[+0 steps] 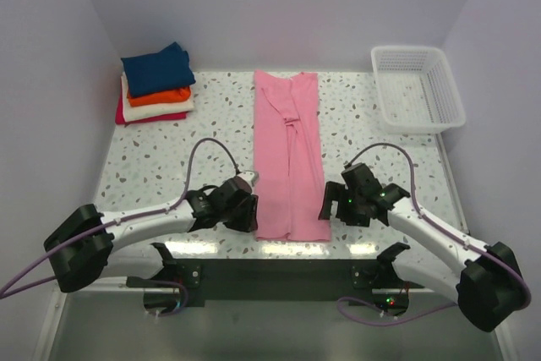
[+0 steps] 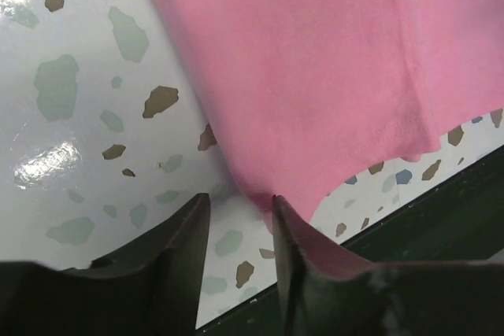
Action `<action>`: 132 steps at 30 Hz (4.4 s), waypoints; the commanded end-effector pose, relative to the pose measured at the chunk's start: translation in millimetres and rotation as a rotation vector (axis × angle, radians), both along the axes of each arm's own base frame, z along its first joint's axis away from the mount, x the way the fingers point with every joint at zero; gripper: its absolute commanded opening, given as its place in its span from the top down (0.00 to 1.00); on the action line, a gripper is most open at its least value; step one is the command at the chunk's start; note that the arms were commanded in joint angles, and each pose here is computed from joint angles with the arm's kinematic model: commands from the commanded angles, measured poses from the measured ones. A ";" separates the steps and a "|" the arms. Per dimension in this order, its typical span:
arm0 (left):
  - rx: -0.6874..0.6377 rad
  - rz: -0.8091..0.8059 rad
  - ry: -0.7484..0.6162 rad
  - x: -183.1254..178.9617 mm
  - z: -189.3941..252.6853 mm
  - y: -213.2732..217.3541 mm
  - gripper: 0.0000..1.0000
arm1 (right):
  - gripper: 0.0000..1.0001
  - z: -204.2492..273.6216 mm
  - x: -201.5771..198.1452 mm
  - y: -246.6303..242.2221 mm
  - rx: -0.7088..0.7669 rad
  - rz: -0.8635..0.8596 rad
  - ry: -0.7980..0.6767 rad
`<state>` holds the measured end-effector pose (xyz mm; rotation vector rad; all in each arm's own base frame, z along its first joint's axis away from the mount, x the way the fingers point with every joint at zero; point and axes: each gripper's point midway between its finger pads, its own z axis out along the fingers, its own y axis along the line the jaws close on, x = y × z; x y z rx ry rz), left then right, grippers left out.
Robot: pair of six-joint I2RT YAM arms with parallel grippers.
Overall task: Fold and stack the t-shirts
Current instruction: Fold the tshirt
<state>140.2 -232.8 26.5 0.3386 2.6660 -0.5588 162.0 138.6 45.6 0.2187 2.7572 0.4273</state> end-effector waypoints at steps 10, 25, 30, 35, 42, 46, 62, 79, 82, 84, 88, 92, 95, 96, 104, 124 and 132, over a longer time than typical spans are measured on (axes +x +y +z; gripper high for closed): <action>-0.026 -0.062 0.039 -13.3 6.0 -3.9 0.38 | 0.16 -24.8 -47.6 8.6 0.049 0.017 0.137; -0.042 -0.046 0.134 -34.6 -19.4 0.8 0.58 | 0.36 -54.4 -75.2 13.9 0.099 0.021 0.254; -0.040 -0.033 0.156 -40.1 -26.0 4.3 0.68 | 0.43 -61.0 -82.0 13.3 0.097 0.024 0.290; -0.049 -0.023 0.171 -44.1 -30.4 5.6 0.85 | 0.51 -67.7 -87.1 8.7 0.081 0.014 0.309; -0.063 -0.010 0.172 -47.5 -31.8 8.6 0.98 | 0.53 -64.9 -89.9 -2.6 0.045 -0.023 0.295; -0.063 -0.005 0.162 -46.7 -28.7 10.3 1.00 | 0.35 -55.8 -85.3 -6.0 0.045 -0.048 0.252; -0.053 0.014 0.161 -50.6 -30.9 19.8 1.00 | 0.52 -74.6 -75.1 -9.5 0.014 -0.119 0.232; -0.154 0.017 0.087 -46.2 -8.9 14.3 1.00 | 1.00 -64.0 -84.1 -10.8 0.011 -0.032 0.244; -0.173 0.021 0.079 -48.3 -3.2 13.9 1.00 | 1.00 -53.5 -89.7 -9.8 0.039 -0.007 0.238; -0.187 0.022 0.068 -49.3 2.4 12.2 1.00 | 1.00 -49.8 -98.1 -13.9 0.030 0.010 0.253; -0.188 0.042 0.023 -40.2 14.4 10.5 1.00 | 1.00 -29.5 -91.8 -7.1 0.068 0.038 0.206; -0.198 0.029 -0.033 -26.2 31.5 -0.2 1.00 | 1.00 -9.8 -63.0 -7.3 0.010 0.029 0.111; -0.148 0.031 -0.085 -7.7 37.3 -7.9 1.00 | 1.00 11.1 -31.5 3.4 -0.011 0.044 0.026; -0.143 0.025 -0.097 -3.1 40.7 -11.8 1.00 | 1.00 14.4 -24.2 5.4 -0.025 0.049 0.014; -0.087 0.076 -0.209 53.4 67.8 -37.9 1.00 | 1.00 39.9 43.1 24.7 -0.079 -0.012 -0.138; -0.066 0.304 -0.275 204.2 70.0 -39.3 1.00 | 1.00 52.6 211.2 45.5 -0.101 -0.125 -0.233; -0.077 0.339 -0.261 239.7 64.7 -35.1 1.00 | 1.00 51.6 247.2 46.3 -0.065 -0.131 -0.229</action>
